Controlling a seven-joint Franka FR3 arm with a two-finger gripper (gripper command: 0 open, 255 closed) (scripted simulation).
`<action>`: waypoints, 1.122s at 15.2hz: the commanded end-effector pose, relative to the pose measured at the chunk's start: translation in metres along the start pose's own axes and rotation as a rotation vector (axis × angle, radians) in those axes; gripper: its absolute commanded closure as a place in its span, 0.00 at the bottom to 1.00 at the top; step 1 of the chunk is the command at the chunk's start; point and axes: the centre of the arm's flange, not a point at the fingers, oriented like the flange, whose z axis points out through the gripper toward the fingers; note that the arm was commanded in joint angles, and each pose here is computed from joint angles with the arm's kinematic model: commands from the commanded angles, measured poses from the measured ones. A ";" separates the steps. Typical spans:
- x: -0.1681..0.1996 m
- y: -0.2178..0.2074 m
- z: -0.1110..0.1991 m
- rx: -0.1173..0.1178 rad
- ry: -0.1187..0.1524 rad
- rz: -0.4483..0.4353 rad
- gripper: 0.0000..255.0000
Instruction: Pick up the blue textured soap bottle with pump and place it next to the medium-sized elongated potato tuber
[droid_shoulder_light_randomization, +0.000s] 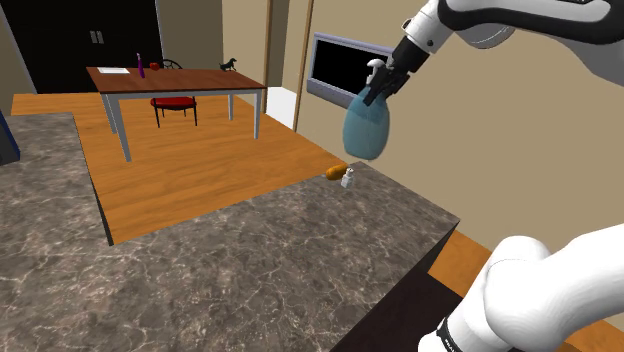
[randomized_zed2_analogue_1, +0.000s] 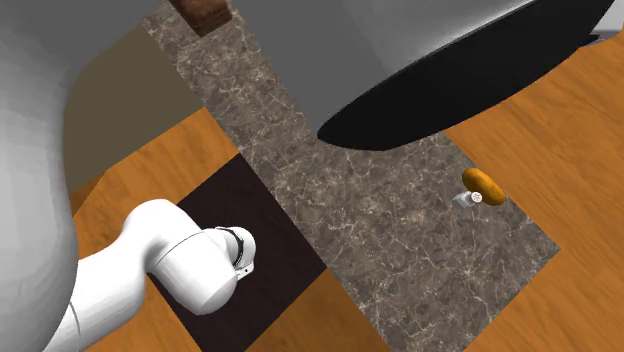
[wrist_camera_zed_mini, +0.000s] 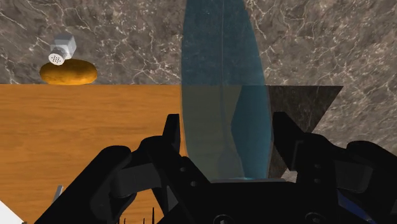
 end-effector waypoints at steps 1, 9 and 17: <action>0.004 0.028 -0.001 -0.001 0.001 -0.001 1.00; 0.023 0.131 -0.007 -0.001 0.001 -0.001 1.00; 0.043 0.235 -0.012 -0.001 0.001 -0.001 1.00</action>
